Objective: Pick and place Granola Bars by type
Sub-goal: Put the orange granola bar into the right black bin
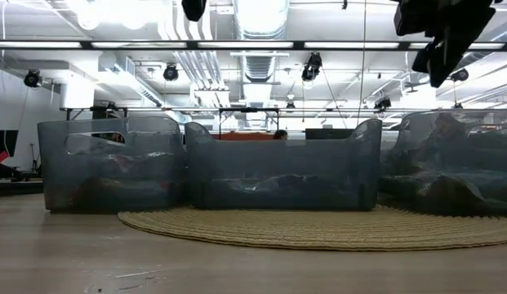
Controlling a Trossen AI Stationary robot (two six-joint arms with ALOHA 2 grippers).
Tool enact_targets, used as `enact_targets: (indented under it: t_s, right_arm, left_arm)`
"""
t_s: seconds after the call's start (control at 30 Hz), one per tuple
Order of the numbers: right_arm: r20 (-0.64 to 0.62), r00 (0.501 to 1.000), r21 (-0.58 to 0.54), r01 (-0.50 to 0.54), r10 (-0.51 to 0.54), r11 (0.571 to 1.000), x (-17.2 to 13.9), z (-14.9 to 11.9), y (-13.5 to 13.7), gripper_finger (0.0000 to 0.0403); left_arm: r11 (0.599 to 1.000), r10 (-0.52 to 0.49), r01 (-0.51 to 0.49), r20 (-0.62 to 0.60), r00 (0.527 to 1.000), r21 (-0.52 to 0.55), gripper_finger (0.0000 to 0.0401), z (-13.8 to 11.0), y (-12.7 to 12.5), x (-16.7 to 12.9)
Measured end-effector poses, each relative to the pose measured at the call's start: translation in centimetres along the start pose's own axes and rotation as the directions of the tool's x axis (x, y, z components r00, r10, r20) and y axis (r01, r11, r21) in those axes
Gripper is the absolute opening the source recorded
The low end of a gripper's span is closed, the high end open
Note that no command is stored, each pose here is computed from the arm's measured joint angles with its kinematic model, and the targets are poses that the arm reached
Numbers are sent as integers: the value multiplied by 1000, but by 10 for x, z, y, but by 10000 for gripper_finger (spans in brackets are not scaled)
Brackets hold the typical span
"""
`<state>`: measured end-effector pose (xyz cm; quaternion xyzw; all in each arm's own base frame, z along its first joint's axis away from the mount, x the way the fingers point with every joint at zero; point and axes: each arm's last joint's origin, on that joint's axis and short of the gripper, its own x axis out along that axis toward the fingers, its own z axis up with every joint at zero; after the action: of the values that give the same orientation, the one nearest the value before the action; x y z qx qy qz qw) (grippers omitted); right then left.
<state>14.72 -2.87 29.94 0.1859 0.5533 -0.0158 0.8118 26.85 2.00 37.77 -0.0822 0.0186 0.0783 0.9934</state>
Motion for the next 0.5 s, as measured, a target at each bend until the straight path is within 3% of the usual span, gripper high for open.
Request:
enact_targets:
  t_s: [0.2, 0.5]
  right_arm:
    - [-70, 998, -112, -17, 9, 994, 15, 6, 6, 235]
    - [-178, 984, -171, -29, -2, 985, 42, 12, 8, 233]
  left_arm:
    - [999, 46, -46, -4, 999, -1, 0, -3, 2, -1]
    - [999, 47, -47, -15, 999, 1, 0, -5, 2, 2]
